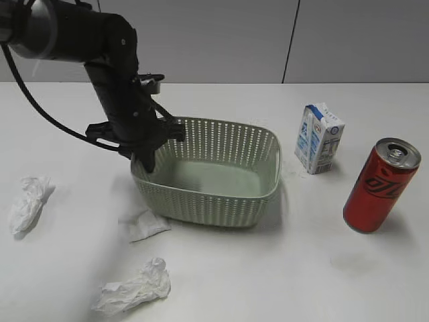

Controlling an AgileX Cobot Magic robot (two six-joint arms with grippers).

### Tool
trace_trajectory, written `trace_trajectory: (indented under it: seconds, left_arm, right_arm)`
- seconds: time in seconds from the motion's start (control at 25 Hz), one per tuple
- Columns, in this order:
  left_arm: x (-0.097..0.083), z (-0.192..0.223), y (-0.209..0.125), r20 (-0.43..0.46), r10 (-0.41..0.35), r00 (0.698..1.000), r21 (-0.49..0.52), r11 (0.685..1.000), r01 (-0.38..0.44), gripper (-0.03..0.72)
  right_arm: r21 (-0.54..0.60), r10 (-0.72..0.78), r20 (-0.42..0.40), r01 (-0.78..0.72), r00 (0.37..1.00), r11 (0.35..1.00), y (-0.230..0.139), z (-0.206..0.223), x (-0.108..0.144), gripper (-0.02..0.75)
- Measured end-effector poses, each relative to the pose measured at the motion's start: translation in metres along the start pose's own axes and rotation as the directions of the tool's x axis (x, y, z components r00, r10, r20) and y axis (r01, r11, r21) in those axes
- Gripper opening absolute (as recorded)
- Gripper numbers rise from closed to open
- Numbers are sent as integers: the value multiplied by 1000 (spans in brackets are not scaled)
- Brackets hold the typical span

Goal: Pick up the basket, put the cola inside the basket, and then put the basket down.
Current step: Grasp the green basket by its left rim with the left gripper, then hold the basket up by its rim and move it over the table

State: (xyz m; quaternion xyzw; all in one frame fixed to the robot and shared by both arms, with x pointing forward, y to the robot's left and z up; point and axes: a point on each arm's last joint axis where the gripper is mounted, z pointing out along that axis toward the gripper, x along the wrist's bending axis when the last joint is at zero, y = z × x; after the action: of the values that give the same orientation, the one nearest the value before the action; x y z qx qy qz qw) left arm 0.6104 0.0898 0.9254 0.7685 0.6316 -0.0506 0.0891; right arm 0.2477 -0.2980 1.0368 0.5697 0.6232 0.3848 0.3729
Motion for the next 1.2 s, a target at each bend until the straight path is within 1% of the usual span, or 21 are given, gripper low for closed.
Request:
trace_trajectory:
  seconds: [0.2, 0.4, 0.48, 0.56, 0.68, 0.72, 0.84, 0.92, 1.04, 1.2]
  left_arm:
    - [-2, -11, 0, -8, -18, 1000, 13, 1000, 19, -1]
    - [-6, -39, -6, 4, -114, 993, -14, 993, 114, -1]
    - [-10, -47, -13, 11, -118, 993, -43, 992, 118, -1]
    - [-14, -54, -25, 21, -111, 994, -65, 992, 112, -1]
    - [-15, -53, -47, 54, -130, 990, -69, 989, 133, -1]
    - [-14, -53, -51, 60, -136, 989, -71, 988, 140, -1]
    - [-9, -46, -61, 44, -143, 989, -48, 988, 145, -1]
    - [-7, -42, -64, 34, -147, 989, -34, 988, 148, -1]
    - [-5, -37, -66, 38, -153, 987, -45, 987, 155, -1]
    - [-6, -36, -66, 43, -150, 988, -62, 986, 153, -1]
  right_arm:
    - [0, 0, 0, 0, 1000, 1000, 0, 0, 0, 498]
    - [-1, 0, 0, 0, 1000, 1000, 0, 0, 0, 498]
    - [-7, 4, -5, -4, 1000, 1000, 3, -2, 0, 498]
    - [13, 10, -14, -10, 1000, 1000, 10, -3, 1, 498]
    - [110, 28, -33, -24, 999, 994, 24, 1, 2, 500]
    - [153, 39, -43, -32, 998, 988, 30, 5, 3, 515]
    - [236, 92, -93, -67, 991, 969, 55, 14, 8, 624]
    - [294, 119, -108, -83, 987, 952, 71, 26, 10, 650]
    - [382, 150, -115, -96, 982, 919, 91, 50, 11, 655]
    - [515, 205, -123, -114, 971, 849, 114, 89, 14, 626]
